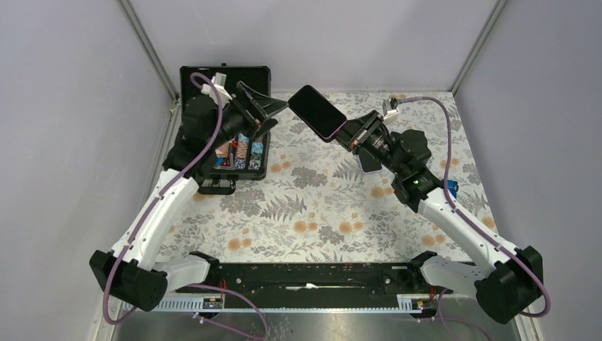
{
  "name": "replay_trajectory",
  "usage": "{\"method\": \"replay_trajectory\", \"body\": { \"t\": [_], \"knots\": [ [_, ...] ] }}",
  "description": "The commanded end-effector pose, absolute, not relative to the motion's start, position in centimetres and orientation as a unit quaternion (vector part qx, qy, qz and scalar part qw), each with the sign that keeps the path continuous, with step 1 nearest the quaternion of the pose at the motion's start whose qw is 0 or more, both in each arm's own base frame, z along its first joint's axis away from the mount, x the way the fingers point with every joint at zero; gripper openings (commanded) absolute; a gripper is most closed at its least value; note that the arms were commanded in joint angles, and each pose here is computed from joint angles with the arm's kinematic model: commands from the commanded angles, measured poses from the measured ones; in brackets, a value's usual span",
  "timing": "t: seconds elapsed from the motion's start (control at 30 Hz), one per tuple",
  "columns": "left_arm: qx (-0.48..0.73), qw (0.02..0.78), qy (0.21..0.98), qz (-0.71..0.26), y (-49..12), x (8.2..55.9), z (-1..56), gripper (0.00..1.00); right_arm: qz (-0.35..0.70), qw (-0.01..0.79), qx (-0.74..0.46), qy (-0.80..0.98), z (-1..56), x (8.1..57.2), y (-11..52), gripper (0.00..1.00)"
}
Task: Take the phone out of the phone case
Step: Remove the phone case from the phone.
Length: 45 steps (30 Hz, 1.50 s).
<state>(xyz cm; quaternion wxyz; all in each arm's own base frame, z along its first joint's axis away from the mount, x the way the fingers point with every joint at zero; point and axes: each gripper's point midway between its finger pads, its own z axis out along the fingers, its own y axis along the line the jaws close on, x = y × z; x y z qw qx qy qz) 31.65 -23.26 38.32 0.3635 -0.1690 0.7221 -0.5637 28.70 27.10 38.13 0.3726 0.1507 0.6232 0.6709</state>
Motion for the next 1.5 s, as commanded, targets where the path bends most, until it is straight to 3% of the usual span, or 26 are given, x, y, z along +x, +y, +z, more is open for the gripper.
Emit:
{"method": "replay_trajectory", "body": {
  "t": [0.0,0.23,0.63,0.93,1.03,1.47],
  "knots": [
    [-0.05,0.508,0.699,-0.5,-20.9,29.8,44.9,0.9,0.644,0.429,0.135,0.619,41.5,28.1,25.5,0.0],
    [0.079,0.584,0.695,-0.411,-23.3,28.2,45.5,0.87,0.587,0.39,0.155,0.692,38.6,28.8,25.8,0.0],
    [0.282,0.532,0.744,-0.291,-30.8,25.7,39.7,0.82,0.489,0.358,0.179,0.775,33.4,29.0,25.0,0.0],
    [0.379,0.506,0.739,-0.233,-33.5,23.9,34.2,0.63,0.489,0.351,0.154,0.783,32.6,28.1,25.1,0.0],
    [0.391,0.499,0.735,-0.24,-34.1,23.6,33.5,0.53,0.487,0.351,0.158,0.784,32.4,28.1,25.0,0.0],
    [0.38,0.53,0.724,-0.222,-35.1,25.0,33.5,0.39,0.494,0.348,0.164,0.78,32.1,28.1,25.1,0.0]
  ]
}}
